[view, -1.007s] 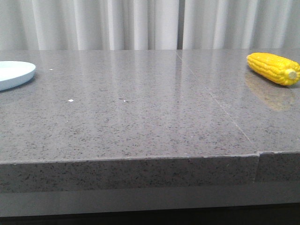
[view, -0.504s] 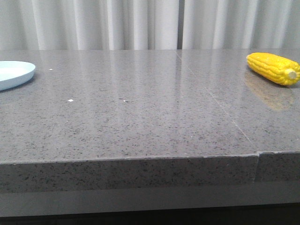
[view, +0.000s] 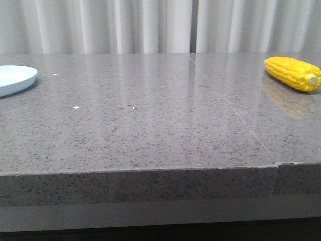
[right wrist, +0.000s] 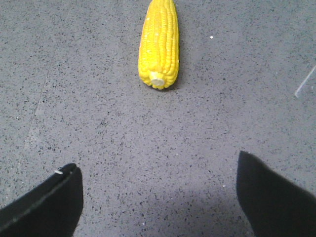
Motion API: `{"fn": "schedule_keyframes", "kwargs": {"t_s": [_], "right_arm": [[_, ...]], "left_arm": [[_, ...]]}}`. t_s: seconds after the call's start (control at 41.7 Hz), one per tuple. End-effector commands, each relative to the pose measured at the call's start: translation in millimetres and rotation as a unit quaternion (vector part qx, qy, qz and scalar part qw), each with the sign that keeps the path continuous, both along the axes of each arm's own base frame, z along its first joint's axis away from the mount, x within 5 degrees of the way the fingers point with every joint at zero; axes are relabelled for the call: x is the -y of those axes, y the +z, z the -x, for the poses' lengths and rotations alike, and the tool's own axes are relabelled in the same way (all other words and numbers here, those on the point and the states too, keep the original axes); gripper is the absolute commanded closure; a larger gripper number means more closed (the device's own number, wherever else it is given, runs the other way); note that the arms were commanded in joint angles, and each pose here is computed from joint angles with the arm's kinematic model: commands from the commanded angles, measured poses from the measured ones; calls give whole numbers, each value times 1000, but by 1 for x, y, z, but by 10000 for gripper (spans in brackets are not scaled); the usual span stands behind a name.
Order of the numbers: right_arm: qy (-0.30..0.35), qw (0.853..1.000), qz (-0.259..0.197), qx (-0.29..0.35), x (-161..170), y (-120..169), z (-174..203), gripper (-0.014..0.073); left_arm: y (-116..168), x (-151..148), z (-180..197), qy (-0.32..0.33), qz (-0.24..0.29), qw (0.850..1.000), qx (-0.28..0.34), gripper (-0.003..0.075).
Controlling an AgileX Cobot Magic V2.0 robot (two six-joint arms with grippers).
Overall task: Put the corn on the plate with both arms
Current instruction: 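Push the white plate with the left gripper toward the table center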
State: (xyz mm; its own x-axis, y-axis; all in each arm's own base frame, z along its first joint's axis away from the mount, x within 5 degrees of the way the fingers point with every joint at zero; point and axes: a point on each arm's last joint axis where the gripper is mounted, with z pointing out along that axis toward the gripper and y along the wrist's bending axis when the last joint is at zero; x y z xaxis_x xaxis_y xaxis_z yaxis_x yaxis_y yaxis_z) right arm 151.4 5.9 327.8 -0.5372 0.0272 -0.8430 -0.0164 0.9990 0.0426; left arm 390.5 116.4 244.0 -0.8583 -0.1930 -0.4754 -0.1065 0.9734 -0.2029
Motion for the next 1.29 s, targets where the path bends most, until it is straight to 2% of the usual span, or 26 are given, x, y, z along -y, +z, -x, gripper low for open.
{"fn": "schedule_keyframes", "kwargs": {"t_s": [0.0,0.168,0.336,0.48,0.599,0.815,1.031,1.199,1.271], "right_arm": [[-1,999,3,46,1,16,-3,-58],[-1,999,3,46,1,16,-3,-58],[-1,999,3,46,1,16,-3,-58],[-1,999,3,46,1,16,-3,-58],[-1,999,3,46,1,16,-3,-58],[-1,999,3,46,1,16,-3,-58],[-1,999,3,46,1,16,-3,-58],[-1,999,3,47,1,16,-3,-58],[-1,999,3,47,1,16,-3,-58]], "left_arm": [[30,7,1,0,16,999,45,740],[53,33,5,-33,12,997,75,741],[72,82,4,-88,27,991,101,740],[73,130,1,-137,55,983,109,740],[75,172,-1,-174,56,974,134,741],[77,225,-1,-178,82,966,169,740],[51,250,-17,-192,105,969,116,740],[41,253,-21,-191,107,970,100,737],[41,252,-22,-194,100,971,101,701]]}}
